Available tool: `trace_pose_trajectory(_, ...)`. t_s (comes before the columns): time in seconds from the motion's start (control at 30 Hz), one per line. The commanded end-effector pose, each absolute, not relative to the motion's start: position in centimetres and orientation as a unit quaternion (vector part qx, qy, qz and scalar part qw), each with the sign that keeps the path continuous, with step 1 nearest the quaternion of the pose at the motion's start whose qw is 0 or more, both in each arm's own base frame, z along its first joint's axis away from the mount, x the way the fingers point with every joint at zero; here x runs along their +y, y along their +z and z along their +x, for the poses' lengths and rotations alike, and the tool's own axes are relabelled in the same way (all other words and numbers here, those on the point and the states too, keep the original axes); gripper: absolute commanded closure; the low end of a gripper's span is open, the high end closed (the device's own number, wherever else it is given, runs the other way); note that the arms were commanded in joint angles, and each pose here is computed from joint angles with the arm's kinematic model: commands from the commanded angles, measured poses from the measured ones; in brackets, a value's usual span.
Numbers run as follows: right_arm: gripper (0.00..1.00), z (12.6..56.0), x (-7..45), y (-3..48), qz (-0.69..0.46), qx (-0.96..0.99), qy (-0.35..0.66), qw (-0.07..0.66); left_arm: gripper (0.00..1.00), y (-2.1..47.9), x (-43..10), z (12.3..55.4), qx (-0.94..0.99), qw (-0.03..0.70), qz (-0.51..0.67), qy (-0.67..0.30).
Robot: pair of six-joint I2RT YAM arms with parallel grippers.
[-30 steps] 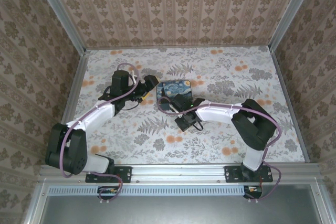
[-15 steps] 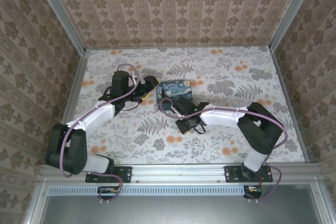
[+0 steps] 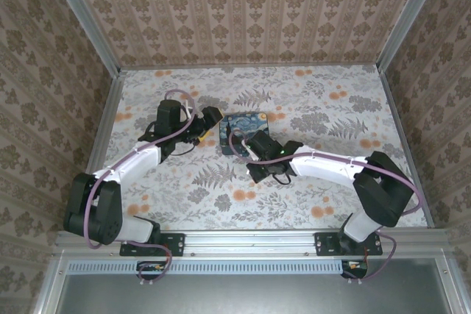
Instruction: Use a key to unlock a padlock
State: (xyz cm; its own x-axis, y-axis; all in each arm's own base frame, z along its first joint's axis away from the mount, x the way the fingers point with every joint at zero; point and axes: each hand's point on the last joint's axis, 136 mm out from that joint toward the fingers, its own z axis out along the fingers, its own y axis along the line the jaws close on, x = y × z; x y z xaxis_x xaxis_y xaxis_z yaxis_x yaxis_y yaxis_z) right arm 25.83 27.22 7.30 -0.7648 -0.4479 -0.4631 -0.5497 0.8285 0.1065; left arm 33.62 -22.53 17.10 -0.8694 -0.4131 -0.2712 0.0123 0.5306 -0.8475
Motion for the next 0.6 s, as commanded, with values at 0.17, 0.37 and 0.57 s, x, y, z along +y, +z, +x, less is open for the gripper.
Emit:
trace_pose_trajectory(0.17, 1.0, 29.5, 28.9, 15.0, -0.192, 0.925, 0.17, 0.281, 0.02, 19.0, -23.9, 34.0, 0.809, 0.217, -0.126, -0.532)
trace_pose_trajectory(0.37, 1.0, 32.6, 29.7, 18.9, -0.119, 0.914, 0.231, 0.312, 0.05, 19.7, -25.0, 34.7, 0.778, 0.201, -0.134, -0.58)
trace_pose_trajectory(0.57, 1.0, 35.9, 29.0, 20.8, -0.04, 0.9, 0.279, 0.332, 0.11, 21.0, -25.9, 35.1, 0.76, 0.204, -0.13, -0.603)
